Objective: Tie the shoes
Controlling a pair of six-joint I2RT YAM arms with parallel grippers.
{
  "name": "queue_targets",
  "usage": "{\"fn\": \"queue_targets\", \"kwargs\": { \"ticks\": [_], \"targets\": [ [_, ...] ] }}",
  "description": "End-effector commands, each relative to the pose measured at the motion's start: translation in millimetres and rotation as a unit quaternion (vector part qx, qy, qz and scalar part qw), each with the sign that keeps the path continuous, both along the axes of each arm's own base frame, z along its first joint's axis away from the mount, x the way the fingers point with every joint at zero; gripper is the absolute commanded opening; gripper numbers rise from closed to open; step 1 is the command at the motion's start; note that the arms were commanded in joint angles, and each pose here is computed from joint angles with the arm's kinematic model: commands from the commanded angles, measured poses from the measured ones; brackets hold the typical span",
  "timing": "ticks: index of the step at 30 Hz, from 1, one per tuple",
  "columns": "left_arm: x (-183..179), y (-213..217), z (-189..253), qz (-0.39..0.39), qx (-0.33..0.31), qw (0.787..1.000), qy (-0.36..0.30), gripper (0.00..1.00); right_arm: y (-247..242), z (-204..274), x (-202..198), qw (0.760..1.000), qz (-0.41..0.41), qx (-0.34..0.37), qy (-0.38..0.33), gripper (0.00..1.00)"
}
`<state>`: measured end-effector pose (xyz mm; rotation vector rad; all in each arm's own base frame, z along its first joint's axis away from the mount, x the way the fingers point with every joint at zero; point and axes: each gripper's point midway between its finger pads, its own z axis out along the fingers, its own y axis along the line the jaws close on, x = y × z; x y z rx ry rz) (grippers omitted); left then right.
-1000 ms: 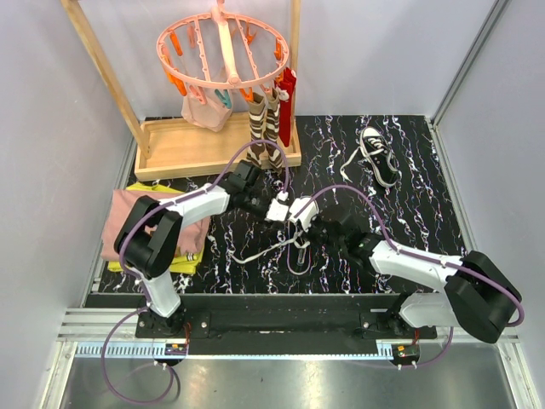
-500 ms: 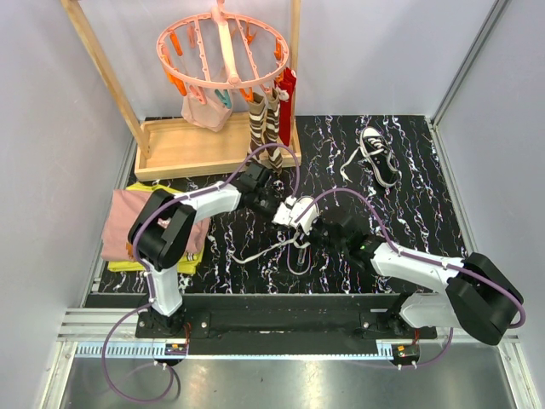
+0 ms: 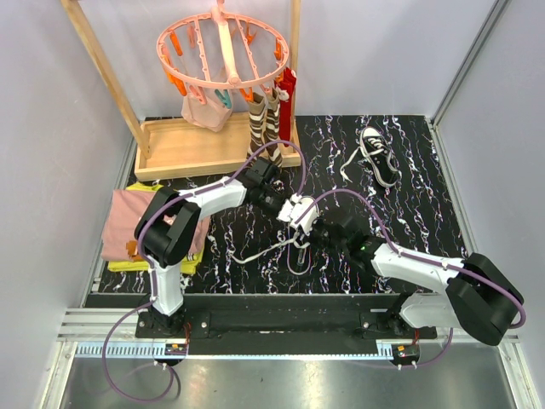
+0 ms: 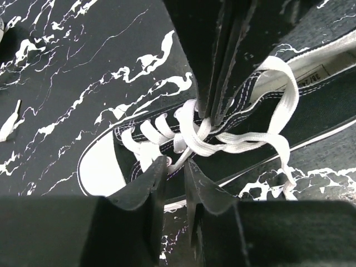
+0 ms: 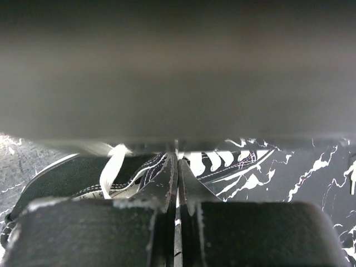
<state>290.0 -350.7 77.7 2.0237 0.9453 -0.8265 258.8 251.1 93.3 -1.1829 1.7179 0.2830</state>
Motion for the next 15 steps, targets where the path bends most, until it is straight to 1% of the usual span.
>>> {"fn": "queue_targets", "kwargs": {
  "ticks": [1,2,4,5,6,7,8,9,11,13,14,15],
  "targets": [
    [-5.0,-6.5,6.8,-0.032,-0.009,0.999,-0.017,0.2,7.1,18.2,3.1,0.999,0.007,0.024,-0.029,0.0],
    [-5.4,-6.3,5.4,-0.032,-0.006,0.999,-0.017,0.15,6.9,17.7,3.3,0.999,0.006,0.023,-0.029,0.0],
    [-5.4,-5.3,5.9,-0.026,-0.001,1.0,-0.01,0.09,5.6,16.1,3.2,0.999,0.004,0.019,-0.029,0.0],
    [-4.2,-3.3,5.6,-0.017,0.004,1.0,-0.003,0.03,4.0,16.9,4.3,0.999,0.0,0.018,-0.03,0.0],
    [-5.1,-1.6,8.0,-0.013,0.005,1.0,0.001,0.01,2.8,17.9,4.7,0.999,-0.003,0.017,-0.031,0.01],
    [-4.9,0.7,9.7,-0.008,0.006,1.0,0.003,0.0,0.6,17.6,3.7,0.999,-0.005,0.014,-0.03,0.12],
    [-7.7,5.1,9.0,0.0,0.007,1.0,0.018,0.0,-0.5,21.6,1.2,0.999,-0.002,0.018,-0.033,0.22],
    [-7.9,6.5,15.5,0.005,0.003,1.0,0.021,0.0,-2.7,20.8,-3.3,0.999,0.008,0.011,-0.032,0.27],
    [-9.7,9.7,21.4,0.024,0.0,0.998,0.057,0.0,-0.8,28.1,-15.9,0.998,0.043,0.02,-0.04,0.44],
    [-8.0,10.1,28.3,0.042,-0.005,0.995,0.089,0.0,-2.5,30.3,-25.2,0.997,0.064,0.02,-0.042,0.52],
    [-7.3,8.6,32.7,0.058,-0.003,0.992,0.116,0.0,-2.0,40.4,-28.7,0.995,0.075,0.029,-0.052,0.57],
    [-6.5,8.1,35.2,0.065,-0.003,0.99,0.129,0.0,-4.0,38.5,-33.4,0.995,0.081,0.023,-0.044,0.6]
  ]
}}
